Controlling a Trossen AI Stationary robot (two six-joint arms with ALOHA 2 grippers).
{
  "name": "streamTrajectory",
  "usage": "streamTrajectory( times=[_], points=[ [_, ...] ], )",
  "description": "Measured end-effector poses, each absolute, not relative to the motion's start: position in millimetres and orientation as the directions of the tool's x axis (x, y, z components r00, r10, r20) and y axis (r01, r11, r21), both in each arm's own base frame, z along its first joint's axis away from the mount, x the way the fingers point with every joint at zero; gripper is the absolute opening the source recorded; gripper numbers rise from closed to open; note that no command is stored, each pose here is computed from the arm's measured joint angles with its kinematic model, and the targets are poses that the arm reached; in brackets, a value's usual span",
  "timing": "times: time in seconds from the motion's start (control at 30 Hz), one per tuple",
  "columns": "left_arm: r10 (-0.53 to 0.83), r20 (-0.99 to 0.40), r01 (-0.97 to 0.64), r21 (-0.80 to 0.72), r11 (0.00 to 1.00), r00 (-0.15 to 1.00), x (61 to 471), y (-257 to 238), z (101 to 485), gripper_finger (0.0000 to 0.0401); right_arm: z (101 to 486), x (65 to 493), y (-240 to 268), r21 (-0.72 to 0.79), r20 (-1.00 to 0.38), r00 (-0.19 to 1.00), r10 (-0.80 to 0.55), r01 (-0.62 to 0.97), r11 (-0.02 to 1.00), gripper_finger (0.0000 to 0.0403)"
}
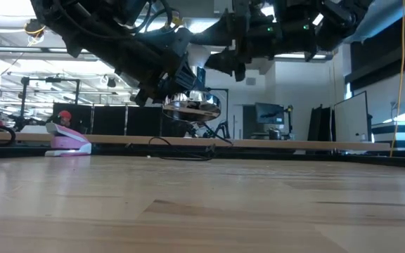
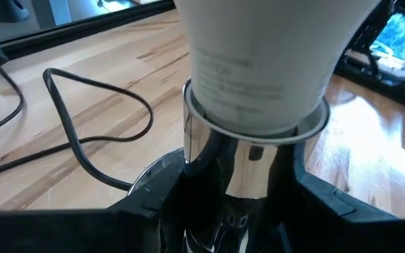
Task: Screw lightbulb
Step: Remove the lightbulb from the lamp
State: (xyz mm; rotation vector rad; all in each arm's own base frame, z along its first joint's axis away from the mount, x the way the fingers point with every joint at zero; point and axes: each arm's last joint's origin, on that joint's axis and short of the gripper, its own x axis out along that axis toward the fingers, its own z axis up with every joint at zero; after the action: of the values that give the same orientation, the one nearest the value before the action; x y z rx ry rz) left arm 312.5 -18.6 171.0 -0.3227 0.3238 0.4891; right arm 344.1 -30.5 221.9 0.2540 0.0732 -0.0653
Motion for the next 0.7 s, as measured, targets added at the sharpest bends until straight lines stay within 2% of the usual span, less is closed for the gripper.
streamTrajectory(
  times=[0.13, 0.23, 0.33, 0.47, 0.57, 0.7],
  points=[
    [0.395, -0.374, -0.492, -0.216, 0.843, 0.840, 312.8, -18.9, 171.8, 0.0169, 225.4, 342.2, -29.9, 0.224, -0.077, 0.996, -0.036, 0.053, 0.973, 0.0250],
    [0.314, -0.377, -0.408, -0.201, 0.891, 0.871, 314.2, -21.1, 173.1, 0.0169, 230.2, 339.3, -27.9, 0.197, -0.077, 0.997, 0.027, -0.012, 0.980, 0.0245],
    [0.155, -0.370, -0.247, -0.215, 0.945, 0.916, 315.8, -26.1, 174.7, 0.0169, 231.5, 337.0, -23.0, 0.212, -0.078, 0.975, 0.208, -0.188, 0.959, 0.0245],
    [-0.200, -0.273, 0.115, -0.300, 0.947, 0.941, 319.9, -37.3, 185.2, 0.0169, 238.1, 335.3, -11.8, 0.263, -0.028, 0.878, 0.478, -0.454, 0.851, 0.0245],
    [-0.341, -0.217, 0.255, -0.345, 0.903, 0.915, 320.1, -42.1, 189.9, 0.0169, 242.1, 334.7, -3.3, 0.250, 0.008, 0.835, 0.550, -0.534, 0.808, 0.0244],
    [-0.367, -0.206, 0.281, -0.354, 0.892, 0.907, 319.9, -43.2, 190.8, 0.0169, 245.3, 335.7, 4.3, 0.207, 0.029, 0.841, 0.540, -0.534, 0.820, 0.0247]
  ],
)
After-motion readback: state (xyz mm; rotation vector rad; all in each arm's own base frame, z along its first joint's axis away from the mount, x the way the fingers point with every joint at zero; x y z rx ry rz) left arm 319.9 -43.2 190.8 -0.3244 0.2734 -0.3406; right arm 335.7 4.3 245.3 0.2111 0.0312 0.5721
